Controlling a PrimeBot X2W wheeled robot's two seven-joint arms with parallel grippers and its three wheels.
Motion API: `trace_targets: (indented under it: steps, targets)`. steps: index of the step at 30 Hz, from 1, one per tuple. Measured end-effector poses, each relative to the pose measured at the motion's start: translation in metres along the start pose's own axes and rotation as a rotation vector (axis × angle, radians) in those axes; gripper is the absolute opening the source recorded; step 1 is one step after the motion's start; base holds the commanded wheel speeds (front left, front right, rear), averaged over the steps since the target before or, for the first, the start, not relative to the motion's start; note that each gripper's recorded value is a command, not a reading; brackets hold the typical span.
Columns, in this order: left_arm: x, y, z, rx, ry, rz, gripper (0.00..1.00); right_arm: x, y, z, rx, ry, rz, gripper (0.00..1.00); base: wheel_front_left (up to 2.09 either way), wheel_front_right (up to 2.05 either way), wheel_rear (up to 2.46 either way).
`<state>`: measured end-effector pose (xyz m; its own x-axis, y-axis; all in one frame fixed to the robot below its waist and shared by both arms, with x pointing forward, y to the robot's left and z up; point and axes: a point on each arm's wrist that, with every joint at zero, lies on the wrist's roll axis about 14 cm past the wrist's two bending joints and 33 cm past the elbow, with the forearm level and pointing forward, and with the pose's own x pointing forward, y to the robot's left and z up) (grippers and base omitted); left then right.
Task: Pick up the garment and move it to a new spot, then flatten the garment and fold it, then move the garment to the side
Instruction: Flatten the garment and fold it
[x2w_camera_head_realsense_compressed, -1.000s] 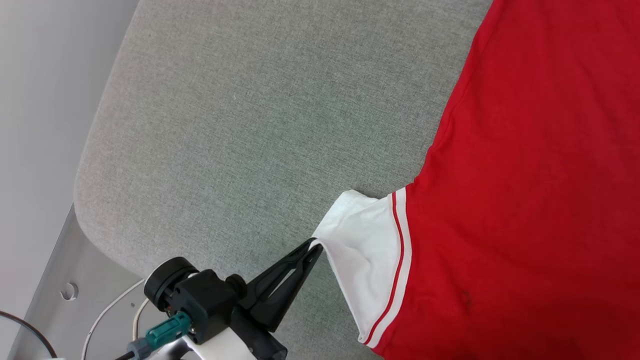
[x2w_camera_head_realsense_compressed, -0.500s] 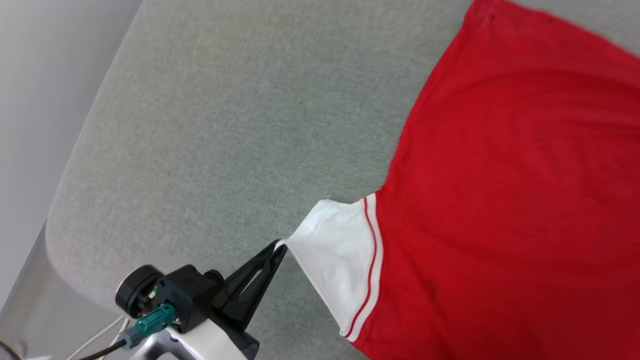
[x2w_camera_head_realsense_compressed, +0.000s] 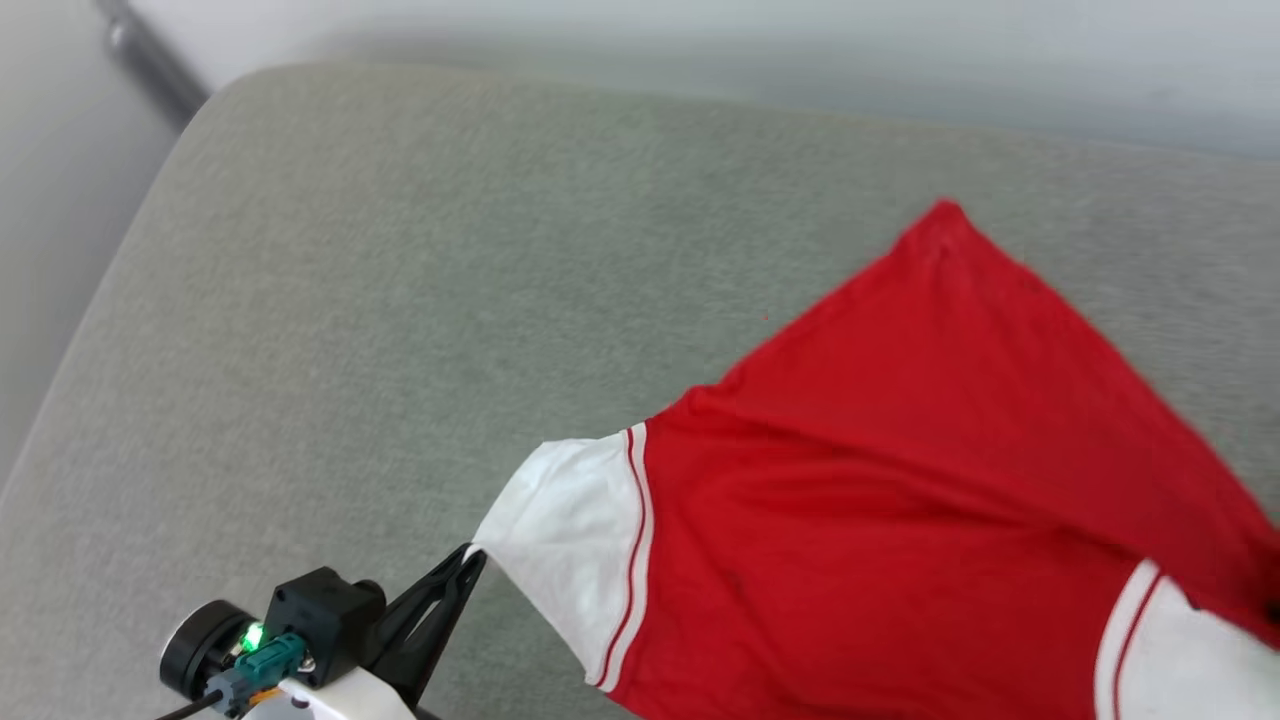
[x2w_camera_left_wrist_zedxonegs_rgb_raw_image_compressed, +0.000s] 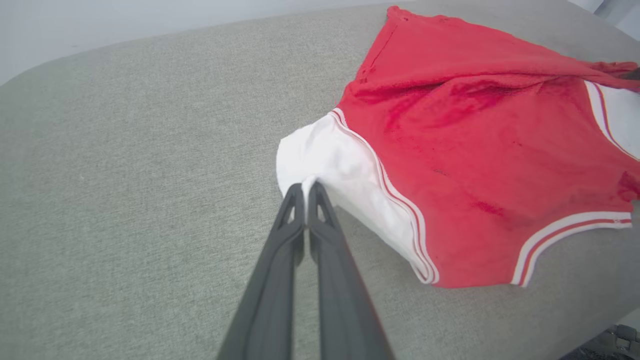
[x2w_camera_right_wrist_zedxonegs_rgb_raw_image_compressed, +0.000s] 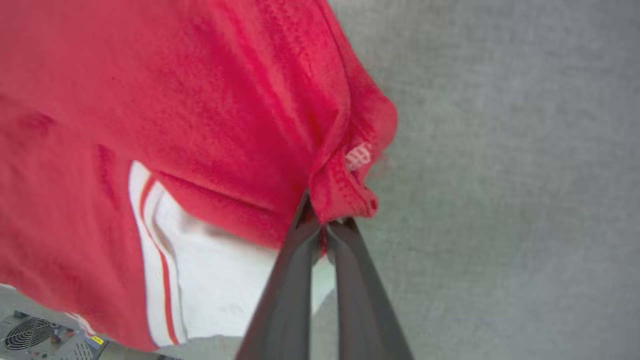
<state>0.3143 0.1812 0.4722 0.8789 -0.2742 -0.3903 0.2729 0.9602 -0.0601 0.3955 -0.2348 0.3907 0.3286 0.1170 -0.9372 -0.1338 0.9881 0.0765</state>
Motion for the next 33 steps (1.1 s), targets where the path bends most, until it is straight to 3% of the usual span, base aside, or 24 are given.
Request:
trace_targets:
  steps: [8,16,17,18,22,25,26,33]
  targets:
    - [0.002,-0.012,0.009,0.007,-0.055,-0.038,0.00,-0.035,-0.009,-0.066,0.036,0.011,-0.023,0.00,0.00,0.00,0.00]
    - [0.001,-0.019,0.010,0.011,-0.071,-0.060,0.00,-0.037,-0.003,-0.091,0.091,0.011,0.004,0.00,0.00,0.00,0.00]
    - [0.001,-0.020,0.010,0.011,-0.070,-0.065,0.00,-0.036,-0.002,-0.091,0.091,0.009,0.007,0.09,0.00,0.00,0.00]
    - [0.002,-0.020,0.013,0.012,-0.076,-0.065,0.00,-0.036,0.002,-0.084,0.090,-0.025,0.024,1.00,0.00,0.00,0.00]
    - [0.001,-0.018,0.015,0.016,-0.083,-0.058,0.00,-0.039,0.012,-0.067,0.075,-0.068,0.072,1.00,0.00,0.00,0.00]
    - [0.001,-0.015,0.018,0.028,-0.088,-0.045,0.00,-0.051,0.017,-0.025,0.038,-0.178,0.095,1.00,0.00,0.00,0.00]
    - [0.000,-0.014,0.022,0.041,-0.094,-0.044,0.00,-0.065,0.033,0.016,-0.043,-0.253,0.127,1.00,0.00,0.00,0.00]
    - [0.001,-0.014,0.035,0.054,-0.122,-0.043,0.00,-0.070,0.069,0.080,-0.192,-0.311,0.155,1.00,0.00,0.00,0.00]
